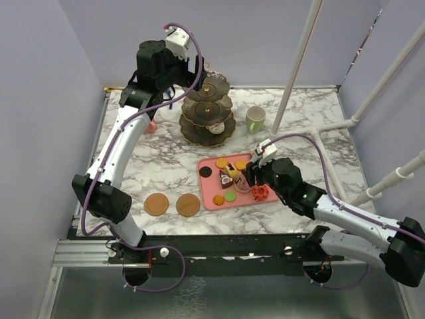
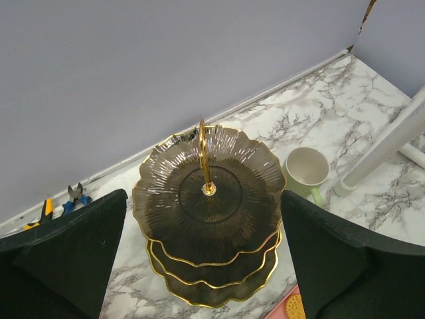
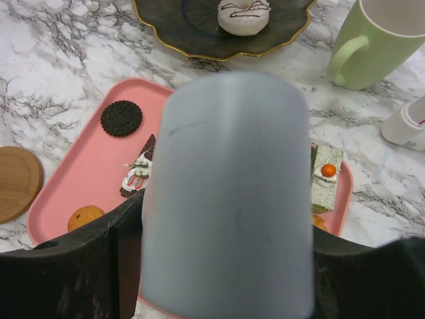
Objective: Serve the afternoon tea
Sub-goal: Pick up the desert from the tray.
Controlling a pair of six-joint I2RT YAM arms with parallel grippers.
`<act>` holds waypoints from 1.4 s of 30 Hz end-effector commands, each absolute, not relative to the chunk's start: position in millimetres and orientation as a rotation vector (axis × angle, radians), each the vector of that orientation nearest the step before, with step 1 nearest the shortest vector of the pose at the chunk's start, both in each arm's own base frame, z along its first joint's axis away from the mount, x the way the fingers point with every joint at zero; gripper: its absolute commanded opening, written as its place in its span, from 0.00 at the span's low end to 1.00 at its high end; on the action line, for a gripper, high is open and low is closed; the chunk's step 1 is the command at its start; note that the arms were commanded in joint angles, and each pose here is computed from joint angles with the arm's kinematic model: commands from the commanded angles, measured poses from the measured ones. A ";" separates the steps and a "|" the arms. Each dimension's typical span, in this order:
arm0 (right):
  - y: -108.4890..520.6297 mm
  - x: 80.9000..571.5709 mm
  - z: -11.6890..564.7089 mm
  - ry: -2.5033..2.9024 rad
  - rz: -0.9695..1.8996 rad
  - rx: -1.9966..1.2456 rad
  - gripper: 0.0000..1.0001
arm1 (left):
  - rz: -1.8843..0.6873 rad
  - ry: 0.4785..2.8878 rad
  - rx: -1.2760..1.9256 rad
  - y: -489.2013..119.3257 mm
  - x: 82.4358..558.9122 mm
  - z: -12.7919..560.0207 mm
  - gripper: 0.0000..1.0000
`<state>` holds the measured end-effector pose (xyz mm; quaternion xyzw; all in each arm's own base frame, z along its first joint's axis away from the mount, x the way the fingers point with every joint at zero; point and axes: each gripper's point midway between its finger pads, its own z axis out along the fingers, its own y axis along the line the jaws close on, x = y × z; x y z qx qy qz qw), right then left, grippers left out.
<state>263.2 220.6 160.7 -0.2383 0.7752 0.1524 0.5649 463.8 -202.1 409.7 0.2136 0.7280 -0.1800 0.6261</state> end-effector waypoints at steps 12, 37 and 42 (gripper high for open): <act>230.8 266.4 148.2 1.817 0.392 -0.546 0.61 | -0.419 1.671 0.484 -202.6 457.7 414.7 0.99; 243.3 276.2 256.0 1.626 0.434 -0.545 0.33 | -0.414 1.697 0.472 -203.3 465.1 403.7 0.99; 273.1 301.7 275.5 1.551 0.437 -0.567 0.33 | -0.413 1.712 0.468 -203.4 466.9 397.5 0.99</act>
